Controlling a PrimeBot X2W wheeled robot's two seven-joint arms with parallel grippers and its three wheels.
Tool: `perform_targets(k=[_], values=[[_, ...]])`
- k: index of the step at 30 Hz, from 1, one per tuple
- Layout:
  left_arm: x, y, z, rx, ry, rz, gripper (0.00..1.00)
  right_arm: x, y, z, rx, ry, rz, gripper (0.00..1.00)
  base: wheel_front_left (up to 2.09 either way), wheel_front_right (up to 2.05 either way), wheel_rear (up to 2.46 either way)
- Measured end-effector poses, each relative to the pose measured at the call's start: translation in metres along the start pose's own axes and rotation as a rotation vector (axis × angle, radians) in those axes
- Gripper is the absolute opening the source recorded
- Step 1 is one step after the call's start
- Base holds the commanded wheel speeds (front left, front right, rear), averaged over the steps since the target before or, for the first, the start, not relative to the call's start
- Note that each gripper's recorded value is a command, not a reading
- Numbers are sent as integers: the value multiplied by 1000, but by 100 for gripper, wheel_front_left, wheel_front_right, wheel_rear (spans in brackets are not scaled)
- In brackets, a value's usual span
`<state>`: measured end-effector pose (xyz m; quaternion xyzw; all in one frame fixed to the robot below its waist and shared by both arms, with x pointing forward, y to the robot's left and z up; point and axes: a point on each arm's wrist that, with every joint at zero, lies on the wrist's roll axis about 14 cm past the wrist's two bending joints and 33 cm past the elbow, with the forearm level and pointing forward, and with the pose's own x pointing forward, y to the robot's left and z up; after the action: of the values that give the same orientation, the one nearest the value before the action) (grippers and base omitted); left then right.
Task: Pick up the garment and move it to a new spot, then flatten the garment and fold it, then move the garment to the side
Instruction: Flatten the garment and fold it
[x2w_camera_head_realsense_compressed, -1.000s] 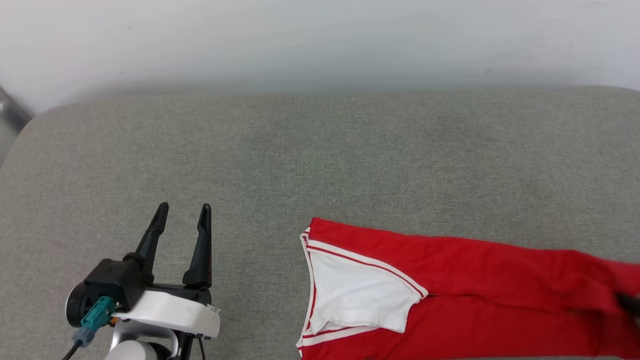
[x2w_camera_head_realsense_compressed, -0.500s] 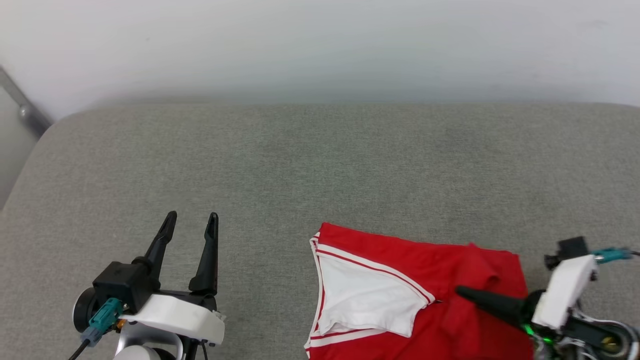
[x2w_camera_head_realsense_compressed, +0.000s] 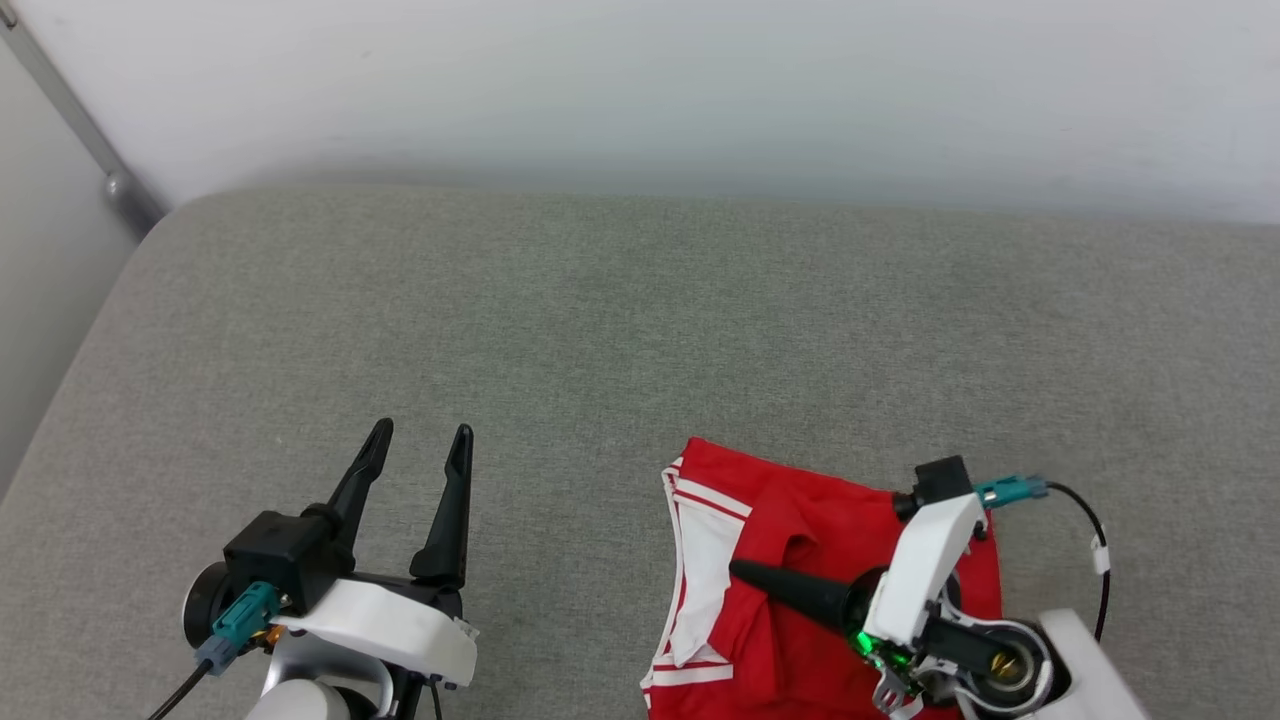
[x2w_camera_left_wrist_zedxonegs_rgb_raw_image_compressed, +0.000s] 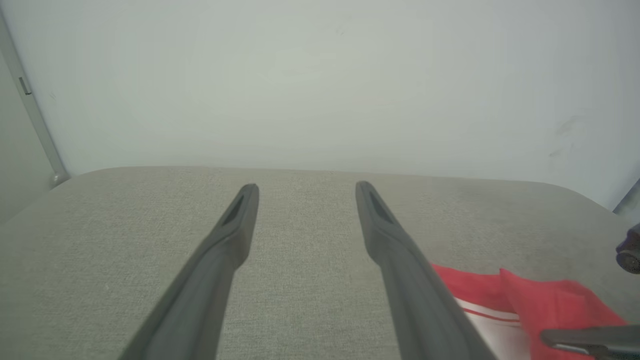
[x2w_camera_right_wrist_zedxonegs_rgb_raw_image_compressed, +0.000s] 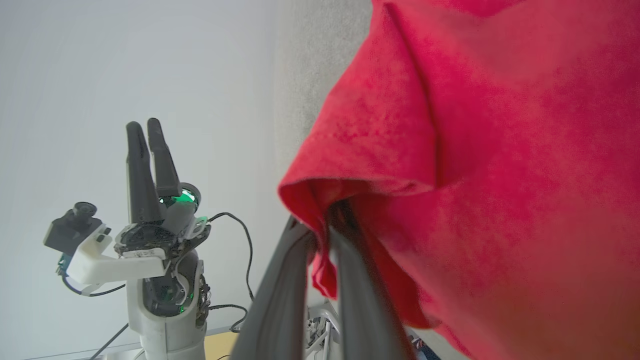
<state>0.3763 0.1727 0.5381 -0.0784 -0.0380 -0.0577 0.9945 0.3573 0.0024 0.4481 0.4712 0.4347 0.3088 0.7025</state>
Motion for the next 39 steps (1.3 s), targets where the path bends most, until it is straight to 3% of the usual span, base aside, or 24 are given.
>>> perform_targets(k=[1, 2, 3, 4, 5, 8, 15, 16, 19, 24, 29, 32, 35, 36, 39], values=[[-1, 1, -1, -1, 2, 3, 100, 4, -5, -3, -13, 4, -24, 0, 0, 0, 0], [-2, 2, -2, -2, 5, 6, 100, 7, -10, -5, -25, 7, -49, 16, 0, 0, 0], [-3, 3, -3, -1, 5, 9, 100, 9, -14, -8, -27, 10, -65, 46, 0, 0, 0], [-3, 4, -3, -1, 6, 12, 100, 12, -17, -12, -26, 19, -76, 90, 0, 0, 0], [-4, 5, -4, -3, 7, 16, 100, 14, -19, -15, -36, 27, -87, 100, 0, 0, 0], [-4, 6, -6, -7, 13, 22, 100, 19, -18, -16, -79, 38, -100, 100, 0, 0, 0], [-3, 4, -8, -6, 11, 15, 100, 6, 13, 9, -372, -21, -91, 100, 0, 0, 0], [-3, 3, -7, -6, 8, 10, 100, -6, 20, 26, -494, -97, -105, 100, 0, 0, 0], [-3, 0, -6, -9, 3, 2, 100, -37, 12, 54, -649, -236, -188, 100, 0, 0, 0], [-6, -4, -7, -13, 5, -5, 100, -110, -16, 104, -773, -509, -388, 100, 0, 0, 0], [-9, -7, -9, -16, 11, -12, 100, -180, -35, 123, -842, -710, -567, 100, 0, 0, 0], [-10, -8, -9, -11, 12, -13, 100, -203, -28, 122, -890, -824, -610, 100, 0, 0, 0], [-11, -5, -8, 7, 7, -2, 100, -208, -10, 115, -950, -909, -591, 100, 0, 0, 0], [-14, -3, -5, 17, -11, 6, 100, -206, 12, 102, -1012, -982, -547, 100, 0, 0, 0], [-19, 2, -8, 34, -4, 23, 100, -204, 21, 92, -1051, -999, -533, 100, 0, 0, 0]])
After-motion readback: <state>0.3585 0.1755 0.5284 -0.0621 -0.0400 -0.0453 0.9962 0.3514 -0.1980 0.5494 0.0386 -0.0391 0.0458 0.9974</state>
